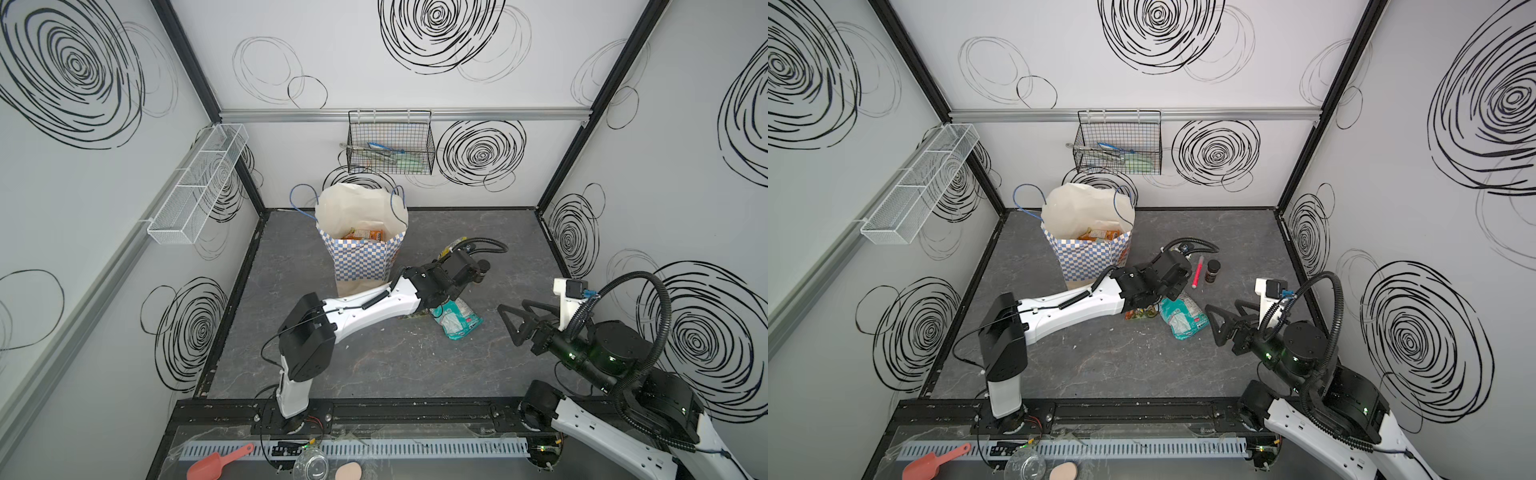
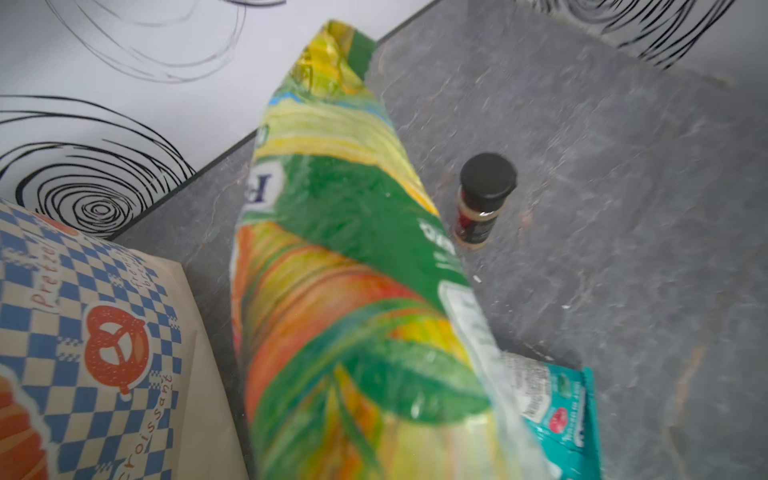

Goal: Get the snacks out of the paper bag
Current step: 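Lower the green-and-yellow packet onto the table beside the bag and release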

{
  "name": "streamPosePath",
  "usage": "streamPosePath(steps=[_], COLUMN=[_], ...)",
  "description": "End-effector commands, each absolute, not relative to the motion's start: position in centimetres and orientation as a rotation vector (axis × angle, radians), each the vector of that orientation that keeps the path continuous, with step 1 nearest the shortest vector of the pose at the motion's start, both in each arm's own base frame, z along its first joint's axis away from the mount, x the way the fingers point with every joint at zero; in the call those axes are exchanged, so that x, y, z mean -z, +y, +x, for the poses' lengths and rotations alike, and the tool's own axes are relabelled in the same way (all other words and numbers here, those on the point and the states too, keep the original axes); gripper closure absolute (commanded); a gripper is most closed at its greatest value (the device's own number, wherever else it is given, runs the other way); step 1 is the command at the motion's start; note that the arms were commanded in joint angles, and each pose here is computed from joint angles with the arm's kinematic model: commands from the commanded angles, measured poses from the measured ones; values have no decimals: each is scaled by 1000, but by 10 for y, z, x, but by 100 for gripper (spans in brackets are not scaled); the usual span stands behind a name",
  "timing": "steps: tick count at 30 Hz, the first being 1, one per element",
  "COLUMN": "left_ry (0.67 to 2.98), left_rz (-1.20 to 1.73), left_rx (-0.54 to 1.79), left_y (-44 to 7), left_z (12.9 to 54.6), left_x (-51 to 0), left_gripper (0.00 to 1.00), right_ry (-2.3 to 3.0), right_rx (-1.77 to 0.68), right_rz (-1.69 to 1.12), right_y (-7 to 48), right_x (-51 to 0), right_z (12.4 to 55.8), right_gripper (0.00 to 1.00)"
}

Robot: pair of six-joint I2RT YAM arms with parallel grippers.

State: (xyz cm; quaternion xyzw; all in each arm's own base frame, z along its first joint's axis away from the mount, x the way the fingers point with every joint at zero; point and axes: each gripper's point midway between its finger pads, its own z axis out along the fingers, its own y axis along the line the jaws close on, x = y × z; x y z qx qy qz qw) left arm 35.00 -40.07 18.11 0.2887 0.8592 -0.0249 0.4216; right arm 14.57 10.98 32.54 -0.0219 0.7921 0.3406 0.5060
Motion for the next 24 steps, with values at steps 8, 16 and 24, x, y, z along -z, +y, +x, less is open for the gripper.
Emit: streamPosePath(steps=[8, 16, 24], left_ry=[2234, 2300, 2238], left_rz=[718, 726, 703], left_rx=[-36, 30, 120], left_y=[-393, -392, -401], left_z=[405, 403, 392], left_x=[-120, -94, -148], left_gripper=[99, 76, 57], right_ry=[1992, 2052, 2050], right_rx=[-895, -917, -894], right_rz=[-30, -49, -167], right_y=[113, 120, 140], right_x=[-314, -299, -305], right_z=[135, 130, 137], right_gripper=[3, 3, 3])
